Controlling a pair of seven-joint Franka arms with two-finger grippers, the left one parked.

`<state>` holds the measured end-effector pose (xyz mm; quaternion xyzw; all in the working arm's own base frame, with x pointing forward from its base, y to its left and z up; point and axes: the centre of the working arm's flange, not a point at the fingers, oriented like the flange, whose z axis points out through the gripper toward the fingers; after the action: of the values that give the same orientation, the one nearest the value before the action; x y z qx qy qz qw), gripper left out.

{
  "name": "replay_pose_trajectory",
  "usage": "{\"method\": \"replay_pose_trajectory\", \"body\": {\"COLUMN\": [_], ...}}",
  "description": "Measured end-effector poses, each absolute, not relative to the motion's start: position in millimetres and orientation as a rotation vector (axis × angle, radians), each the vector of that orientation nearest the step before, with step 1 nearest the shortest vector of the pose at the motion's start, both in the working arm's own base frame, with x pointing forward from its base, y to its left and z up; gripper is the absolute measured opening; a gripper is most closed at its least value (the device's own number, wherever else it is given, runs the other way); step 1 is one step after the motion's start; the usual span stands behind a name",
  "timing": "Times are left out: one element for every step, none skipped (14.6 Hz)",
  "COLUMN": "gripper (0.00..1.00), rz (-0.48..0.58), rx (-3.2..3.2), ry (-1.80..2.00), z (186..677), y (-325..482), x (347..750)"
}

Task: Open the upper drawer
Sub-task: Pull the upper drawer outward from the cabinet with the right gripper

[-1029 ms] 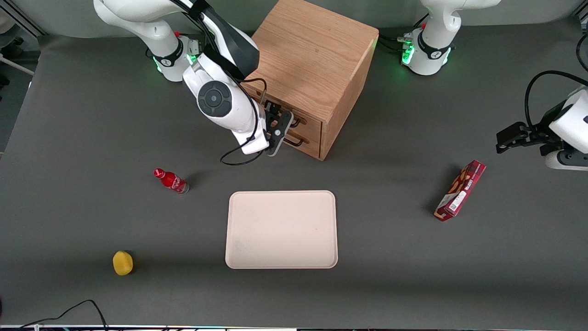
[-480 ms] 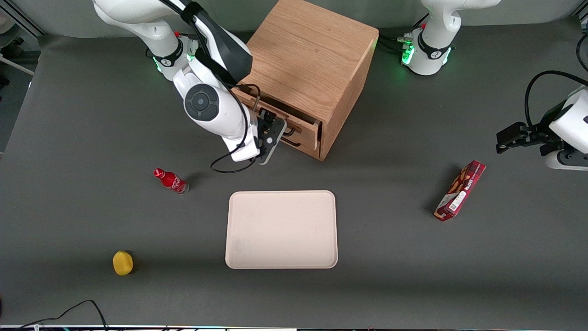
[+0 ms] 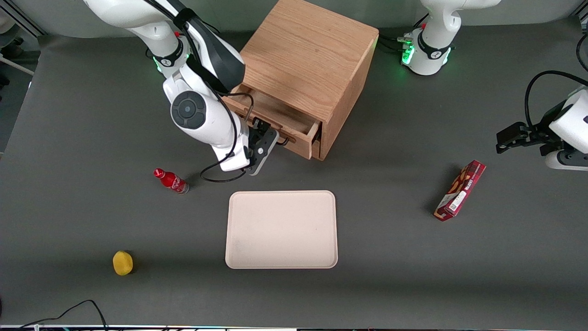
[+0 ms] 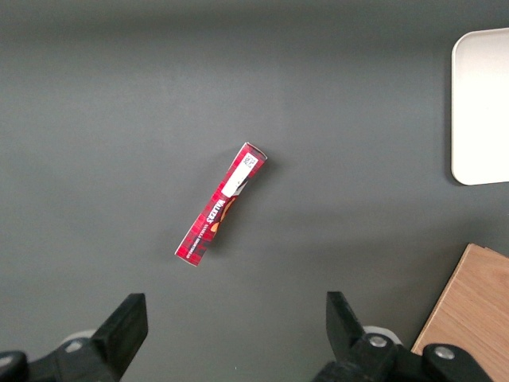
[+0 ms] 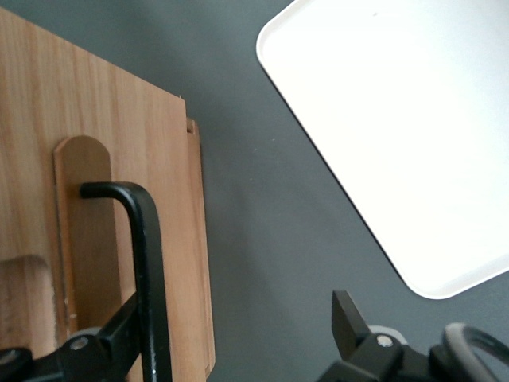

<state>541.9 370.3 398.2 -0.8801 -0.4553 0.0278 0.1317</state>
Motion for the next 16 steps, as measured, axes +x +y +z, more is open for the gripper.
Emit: {"method": "replay_pose_trajectory", "body": {"gripper": [1.00, 1.00, 1.00, 1.00, 1.00, 1.00, 1.00, 1.00, 1.00, 1.00, 1.00, 1.00, 1.00, 1.00, 1.00, 1.00], "rz": [0.075, 0.069, 0.065, 0.062, 0.060, 0.059, 0.059, 0.059, 0.056, 0.053, 0.050, 0.045, 0.040, 0.036, 0.031, 0.029], "rx": [-2.560, -2.566, -2.572, -2.577, -2.582, -2.590, -2.598, -2.603, -2.606, -2.611, -2.616, -2.620, -2.624, -2.628, -2.633, -2.638], "ry": [-1.320, -1.320, -1.318, -1.315, -1.314, -1.314, -1.313, -1.310, -1.307, -1.301, -1.293, -1.286, -1.280, -1.274, -1.269, -1.263], "z": [398, 398, 397, 396, 395, 393, 392, 390, 391, 391, 391, 391, 392, 392, 393, 393], "y": [369, 366, 364, 363, 361, 358, 355, 353, 352, 349, 345, 341, 338, 335, 332, 329], "x": [546, 551, 554, 558, 561, 565, 567, 570, 572, 575, 578, 582, 585, 588, 591, 593]}}
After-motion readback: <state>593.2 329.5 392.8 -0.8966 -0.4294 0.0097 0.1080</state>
